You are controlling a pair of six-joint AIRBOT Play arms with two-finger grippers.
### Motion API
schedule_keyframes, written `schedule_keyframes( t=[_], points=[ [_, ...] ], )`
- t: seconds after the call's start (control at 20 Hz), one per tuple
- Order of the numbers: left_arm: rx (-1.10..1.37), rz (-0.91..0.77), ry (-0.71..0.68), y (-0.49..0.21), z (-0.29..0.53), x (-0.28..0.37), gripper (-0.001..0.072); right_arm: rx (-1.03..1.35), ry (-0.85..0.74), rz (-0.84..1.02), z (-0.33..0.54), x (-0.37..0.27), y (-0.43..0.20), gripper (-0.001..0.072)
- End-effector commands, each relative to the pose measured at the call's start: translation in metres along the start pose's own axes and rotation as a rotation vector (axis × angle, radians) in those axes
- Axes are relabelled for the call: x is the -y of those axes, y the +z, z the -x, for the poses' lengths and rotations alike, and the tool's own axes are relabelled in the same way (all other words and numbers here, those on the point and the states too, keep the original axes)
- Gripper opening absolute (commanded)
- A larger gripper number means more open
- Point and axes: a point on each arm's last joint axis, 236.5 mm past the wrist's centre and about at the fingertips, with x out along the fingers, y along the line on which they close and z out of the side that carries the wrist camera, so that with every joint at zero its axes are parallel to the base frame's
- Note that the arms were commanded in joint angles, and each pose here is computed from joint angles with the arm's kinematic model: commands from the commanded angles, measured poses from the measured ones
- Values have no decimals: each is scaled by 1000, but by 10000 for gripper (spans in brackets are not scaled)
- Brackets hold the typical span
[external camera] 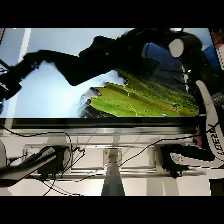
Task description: Fold the clothes and pants, and hang the long-sleeved shirts on hangers.
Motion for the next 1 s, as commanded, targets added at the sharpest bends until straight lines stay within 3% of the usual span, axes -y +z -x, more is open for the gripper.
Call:
schedule_keyframes(
  t=[0.0, 0.15, 0.4, 0.5, 0.7, 0.8, 0.95],
  points=[
    [217, -5, 130, 86, 28, -14, 17, 61, -137, -230, 25, 91, 25, 21],
    [341, -10, 236, 133, 54, -31, 16, 89, -271, -439, 67, 173, 33, 21],
    [345, -310, 494, 192, 84, -33, 14, 167, -460, -481, 156, 256, 42, 20],
    [326, -434, 550, 205, 91, -25, 17, 48, -478, -470, 172, 255, 17, 20],
    [-125, -602, 709, 130, 99, -83, 17, -467, -386, -434, 181, 208, -100, 21],
    [-415, -573, 808, 78, 124, -128, 16, -580, -353, -450, 185, 188, -147, 20],
    [-625, -484, 998, 39, 180, -183, 17, -743, -299, -487, 207, 143, -221, 20]
  ],
)
